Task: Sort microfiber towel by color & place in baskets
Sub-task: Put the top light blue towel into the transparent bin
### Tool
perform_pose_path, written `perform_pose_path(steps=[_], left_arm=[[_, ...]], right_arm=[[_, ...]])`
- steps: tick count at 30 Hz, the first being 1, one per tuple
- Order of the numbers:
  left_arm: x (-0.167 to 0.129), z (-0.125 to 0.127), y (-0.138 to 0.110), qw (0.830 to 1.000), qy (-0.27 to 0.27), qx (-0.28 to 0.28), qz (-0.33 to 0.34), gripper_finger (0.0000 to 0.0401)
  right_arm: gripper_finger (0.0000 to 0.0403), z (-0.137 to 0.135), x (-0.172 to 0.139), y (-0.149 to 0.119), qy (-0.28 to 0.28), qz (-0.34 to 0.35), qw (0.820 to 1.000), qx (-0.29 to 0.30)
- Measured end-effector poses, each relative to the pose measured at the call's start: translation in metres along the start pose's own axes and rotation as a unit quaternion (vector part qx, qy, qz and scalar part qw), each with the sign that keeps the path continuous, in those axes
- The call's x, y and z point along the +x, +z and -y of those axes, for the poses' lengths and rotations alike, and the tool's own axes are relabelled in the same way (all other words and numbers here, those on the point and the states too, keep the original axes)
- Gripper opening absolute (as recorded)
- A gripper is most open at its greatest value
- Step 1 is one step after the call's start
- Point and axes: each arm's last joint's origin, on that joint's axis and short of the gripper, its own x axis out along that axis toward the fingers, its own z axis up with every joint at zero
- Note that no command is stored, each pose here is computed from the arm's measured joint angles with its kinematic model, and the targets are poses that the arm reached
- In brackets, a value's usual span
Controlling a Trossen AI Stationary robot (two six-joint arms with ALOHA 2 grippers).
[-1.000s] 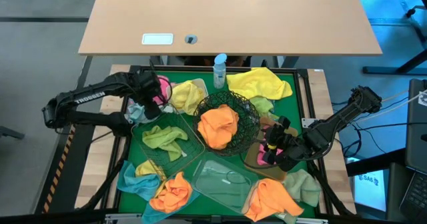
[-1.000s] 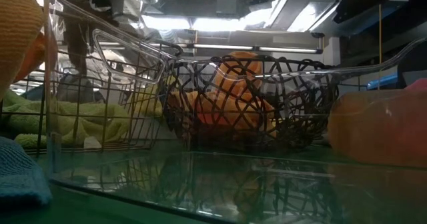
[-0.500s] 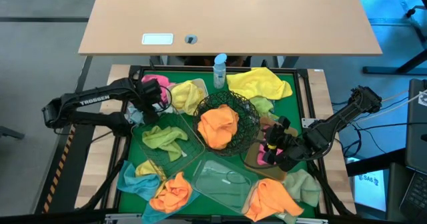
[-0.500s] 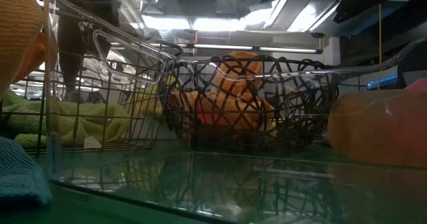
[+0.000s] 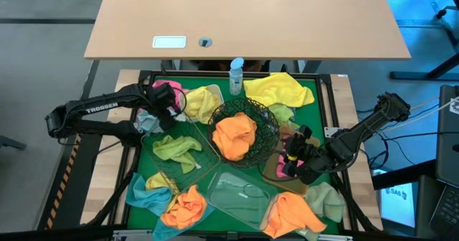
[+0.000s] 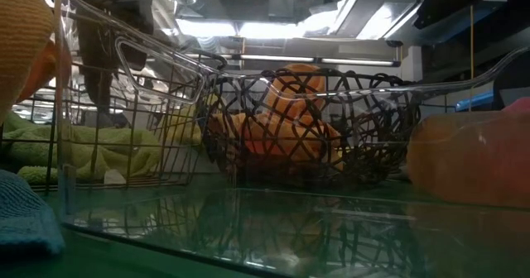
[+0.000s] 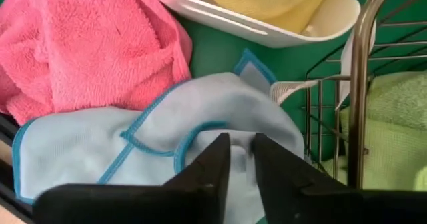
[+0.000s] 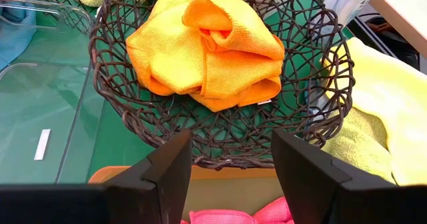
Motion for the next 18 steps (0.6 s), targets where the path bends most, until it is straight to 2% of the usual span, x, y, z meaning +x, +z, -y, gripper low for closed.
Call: perform_pose_path(steps=[7, 18], left_arm=[[0.0004, 0.002, 0.0, 0.999, -0.033, -0.009, -0.007, 0.0121], [0.0022, 0.0, 0.0004, 1.0, 0.007, 0.006, -0.009, 0.013]], right_arm=[[0.0202, 0.0, 0.0, 0.0, 0.0, 0.0, 1.0, 0.0], [0.0202, 0.0002, 0.0, -0.0002, -0.001, -0.001, 1.0, -0.001]])
